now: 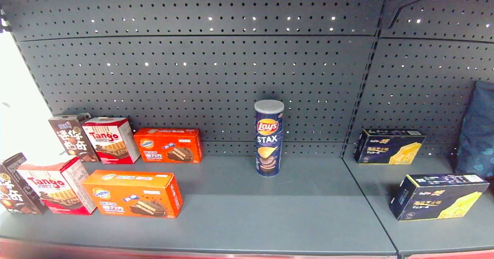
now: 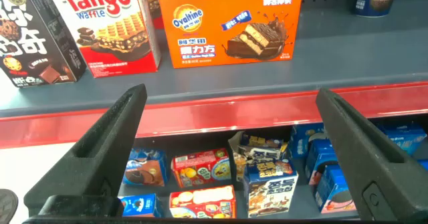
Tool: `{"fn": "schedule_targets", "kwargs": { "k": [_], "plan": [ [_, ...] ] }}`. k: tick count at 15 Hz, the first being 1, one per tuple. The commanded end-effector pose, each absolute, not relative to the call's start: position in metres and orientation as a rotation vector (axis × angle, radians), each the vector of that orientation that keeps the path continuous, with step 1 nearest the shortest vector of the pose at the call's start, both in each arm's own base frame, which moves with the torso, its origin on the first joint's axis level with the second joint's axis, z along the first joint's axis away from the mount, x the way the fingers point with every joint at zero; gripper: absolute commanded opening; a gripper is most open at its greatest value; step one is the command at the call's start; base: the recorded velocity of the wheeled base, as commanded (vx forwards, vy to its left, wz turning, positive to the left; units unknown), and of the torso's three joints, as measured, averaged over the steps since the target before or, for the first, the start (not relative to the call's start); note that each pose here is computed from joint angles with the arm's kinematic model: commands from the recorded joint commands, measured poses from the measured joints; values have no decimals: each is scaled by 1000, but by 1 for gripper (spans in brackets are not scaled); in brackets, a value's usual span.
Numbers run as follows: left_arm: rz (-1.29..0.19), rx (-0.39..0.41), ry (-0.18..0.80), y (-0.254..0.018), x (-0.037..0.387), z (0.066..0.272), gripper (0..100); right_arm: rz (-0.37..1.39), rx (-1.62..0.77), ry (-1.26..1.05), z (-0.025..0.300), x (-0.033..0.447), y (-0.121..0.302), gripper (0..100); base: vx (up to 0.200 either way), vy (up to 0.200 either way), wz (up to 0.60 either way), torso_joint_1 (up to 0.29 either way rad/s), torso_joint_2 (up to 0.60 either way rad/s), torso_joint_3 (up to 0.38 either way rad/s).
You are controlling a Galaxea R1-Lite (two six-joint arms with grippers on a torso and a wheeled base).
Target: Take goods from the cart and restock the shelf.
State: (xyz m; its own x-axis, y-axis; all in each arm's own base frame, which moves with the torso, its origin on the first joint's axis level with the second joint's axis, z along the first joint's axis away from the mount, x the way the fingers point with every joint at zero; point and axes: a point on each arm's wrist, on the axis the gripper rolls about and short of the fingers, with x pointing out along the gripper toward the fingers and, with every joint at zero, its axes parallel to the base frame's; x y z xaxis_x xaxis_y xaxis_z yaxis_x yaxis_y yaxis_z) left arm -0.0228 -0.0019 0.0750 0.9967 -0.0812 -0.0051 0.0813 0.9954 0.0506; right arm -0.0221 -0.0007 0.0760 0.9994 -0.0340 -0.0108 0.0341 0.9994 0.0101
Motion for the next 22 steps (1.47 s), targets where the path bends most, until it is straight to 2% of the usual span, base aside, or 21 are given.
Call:
{"fn": "schedule_targets", "kwargs": {
  "k": [1, 20, 22],
  "plan": [
    [-81, 50, 1, -2, -23, 75, 100, -34, 11, 12, 76, -22, -1, 100, 0, 0, 0, 0, 0, 0],
    [-81, 50, 3, -2, -23, 75, 100, -34, 9, 12, 76, -22, -1, 100, 0, 0, 0, 0, 0, 0],
    [-81, 50, 1, -2, -23, 75, 100, -34, 7, 12, 76, -22, -1, 100, 0, 0, 600, -2, 0, 5]
  ]
}}
